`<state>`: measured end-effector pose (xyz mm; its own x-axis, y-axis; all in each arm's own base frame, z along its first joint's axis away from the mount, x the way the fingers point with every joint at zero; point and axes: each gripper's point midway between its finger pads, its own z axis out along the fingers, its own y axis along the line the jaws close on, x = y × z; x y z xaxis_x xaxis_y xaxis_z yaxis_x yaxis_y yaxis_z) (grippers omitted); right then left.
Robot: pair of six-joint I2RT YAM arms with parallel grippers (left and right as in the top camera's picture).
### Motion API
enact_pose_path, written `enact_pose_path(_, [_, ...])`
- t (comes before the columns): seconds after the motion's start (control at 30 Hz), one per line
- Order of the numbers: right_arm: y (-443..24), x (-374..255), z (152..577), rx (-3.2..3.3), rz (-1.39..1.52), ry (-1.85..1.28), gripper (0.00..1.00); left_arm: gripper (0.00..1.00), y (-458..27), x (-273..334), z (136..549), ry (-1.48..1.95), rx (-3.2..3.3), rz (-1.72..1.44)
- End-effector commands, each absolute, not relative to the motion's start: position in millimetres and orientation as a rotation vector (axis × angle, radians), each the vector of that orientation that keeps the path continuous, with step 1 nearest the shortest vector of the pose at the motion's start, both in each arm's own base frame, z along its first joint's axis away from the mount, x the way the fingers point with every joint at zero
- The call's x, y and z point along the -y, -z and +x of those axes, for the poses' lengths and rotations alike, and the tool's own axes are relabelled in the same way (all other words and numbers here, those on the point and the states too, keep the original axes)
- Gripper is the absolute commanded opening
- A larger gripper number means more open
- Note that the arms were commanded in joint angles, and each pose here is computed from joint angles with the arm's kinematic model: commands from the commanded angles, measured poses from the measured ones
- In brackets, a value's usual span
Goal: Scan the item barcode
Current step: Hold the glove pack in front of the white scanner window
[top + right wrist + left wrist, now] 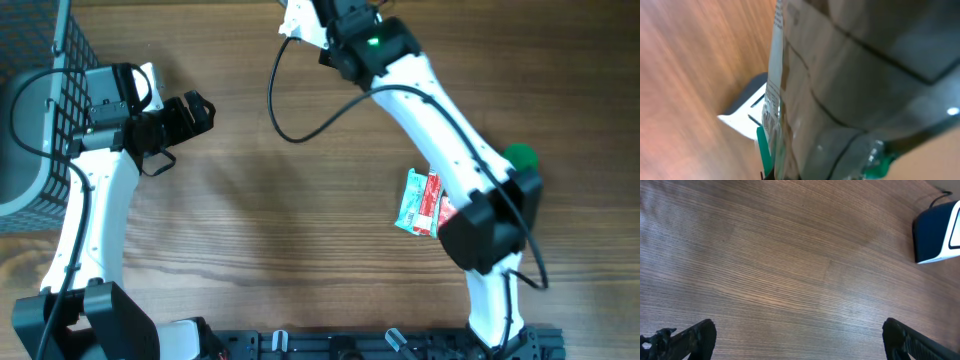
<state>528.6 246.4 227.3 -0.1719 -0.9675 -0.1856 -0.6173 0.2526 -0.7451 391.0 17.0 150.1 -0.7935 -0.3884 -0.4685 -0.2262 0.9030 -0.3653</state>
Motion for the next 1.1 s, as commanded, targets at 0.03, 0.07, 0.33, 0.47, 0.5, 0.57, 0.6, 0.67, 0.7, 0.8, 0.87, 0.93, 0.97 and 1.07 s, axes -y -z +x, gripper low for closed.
enact_pose_path(0.03, [-218,-231,558,-1.843,-1.398,0.936,0.04,1.00,-147,-19,389,0.378,-2.520,-0.439])
enact_pose_path(0.07, [-217,-231,563,-1.831,-1.388,0.960,0.04,1.00,-147,-19,389,0.378,-2.520,-0.439])
enact_pose_path(0.33, [-204,-223,596,-1.790,-1.288,1.082,0.04,1.00,-147,-19,389,0.378,-2.520,-0.439])
enact_pose_path(0.47, [-201,-220,604,-1.786,-1.233,1.102,0.04,1.00,-147,-19,389,0.378,-2.520,-0.439])
enact_pose_path(0.5, [-204,-219,605,-1.784,-1.212,1.114,0.04,1.00,-147,-19,389,0.378,-2.520,-0.439])
enact_pose_path(0.57, [-202,-219,607,-1.784,-1.200,1.119,0.04,1.00,-147,-19,389,0.378,-2.520,-0.439])
enact_pose_path(0.6, [-199,-221,608,-1.782,-1.209,1.102,0.04,1.00,-147,-19,389,0.378,-2.520,-0.439])
enact_pose_path(0.67, [-191,-226,607,-1.782,-1.232,1.065,0.04,1.00,-147,-19,389,0.378,-2.520,-0.439])
enact_pose_path(0.7, [-188,-226,607,-1.786,-1.240,1.064,0.04,1.00,-147,-19,389,0.378,-2.519,-0.439])
enact_pose_path(0.8, [-175,-225,602,-1.809,-1.272,1.053,0.04,1.00,-147,-19,389,0.378,-2.520,-0.439])
enact_pose_path(0.87, [-162,-225,596,-1.839,-1.319,1.024,0.04,1.00,-147,-19,389,0.378,-2.520,-0.439])
enact_pose_path(0.93, [-153,-226,591,-1.864,-1.351,0.994,0.04,1.00,-147,-19,389,0.378,-2.520,-0.439])
enact_pose_path(0.97, [-151,-227,590,-1.876,-1.352,0.975,0.04,1.00,-147,-19,389,0.378,-2.520,-0.439])
enact_pose_path(1.07, [-147,-229,588,-1.894,-1.340,0.939,0.04,1.00,-147,-19,389,0.378,-2.520,-0.439])
